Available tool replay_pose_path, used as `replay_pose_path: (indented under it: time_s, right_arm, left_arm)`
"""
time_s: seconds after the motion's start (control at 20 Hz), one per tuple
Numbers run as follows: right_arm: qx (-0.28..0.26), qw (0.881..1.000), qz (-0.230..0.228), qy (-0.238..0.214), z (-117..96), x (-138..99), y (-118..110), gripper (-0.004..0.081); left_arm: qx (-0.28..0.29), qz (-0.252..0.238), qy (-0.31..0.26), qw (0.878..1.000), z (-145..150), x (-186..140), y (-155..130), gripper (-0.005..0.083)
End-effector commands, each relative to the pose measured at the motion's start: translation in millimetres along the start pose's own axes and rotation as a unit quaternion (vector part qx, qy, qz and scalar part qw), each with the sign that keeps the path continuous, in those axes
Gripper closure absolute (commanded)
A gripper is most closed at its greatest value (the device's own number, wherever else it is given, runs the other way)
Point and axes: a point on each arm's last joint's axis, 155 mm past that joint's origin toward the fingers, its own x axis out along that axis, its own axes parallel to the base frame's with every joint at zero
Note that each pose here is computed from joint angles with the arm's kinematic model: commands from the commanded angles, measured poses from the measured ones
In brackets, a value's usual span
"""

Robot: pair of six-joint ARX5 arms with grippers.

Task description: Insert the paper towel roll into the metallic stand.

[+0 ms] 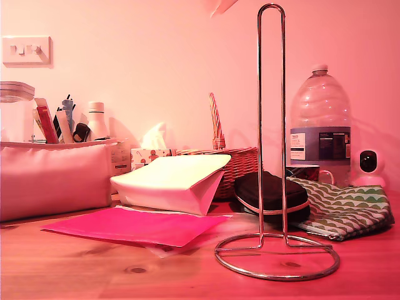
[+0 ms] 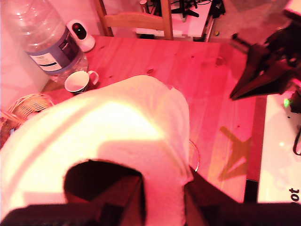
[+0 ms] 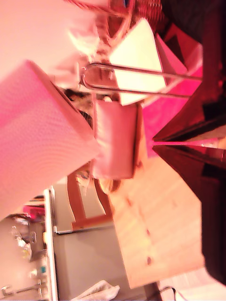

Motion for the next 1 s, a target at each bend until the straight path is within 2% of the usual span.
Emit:
replay_pose_path:
  time_s: [0.0, 0.1, 0.25, 0.4, 0.55, 0.7, 0.85, 0.95]
  right_arm:
    - [-0.001, 1.000, -0.020, 0.002, -2.9, -1.2, -6.9, 0.0783]
    - [-0.003, 0.999, -0.042, -0.003, -0.4, -2.9, -14.7, 0.0783]
    - [-0.003, 0.999, -0.043, -0.002, -0.5, -2.9, -15.0, 0.0783]
    - [-0.004, 0.997, -0.075, -0.005, 0.8, -4.7, -27.5, 0.0783]
    - [-0.003, 0.997, -0.076, -0.004, 0.6, -4.9, -28.2, 0.0783]
    - [-0.006, 0.995, -0.099, -0.010, 3.7, -6.7, -37.1, 0.0783]
    - [-0.015, 0.995, -0.096, -0.032, 15.3, -7.2, -36.6, 0.0783]
    - [-0.014, 0.995, -0.092, -0.030, 14.2, -6.8, -35.2, 0.0783]
  left_arm:
    - [0.003, -0.001, -0.006, 1.000, 2.3, 0.4, 0.1, 0.0798]
    - [0.003, -0.001, -0.006, 1.000, 2.2, 0.4, 0.2, 0.0798]
    - [0.001, 0.001, -0.006, 1.000, 1.8, 0.2, 1.6, 0.0798]
    - [0.001, 0.001, -0.006, 1.000, 1.7, 0.2, 1.8, 0.0798]
    - [0.001, 0.001, -0.006, 1.000, 1.7, 0.2, 1.8, 0.0798]
    - [0.001, 0.001, -0.006, 1.000, 1.7, 0.2, 1.8, 0.0798]
    - [0.001, 0.001, -0.006, 1.000, 1.7, 0.2, 1.8, 0.0798]
    - [0.001, 0.001, -0.006, 1.000, 1.7, 0.2, 1.8, 0.0798]
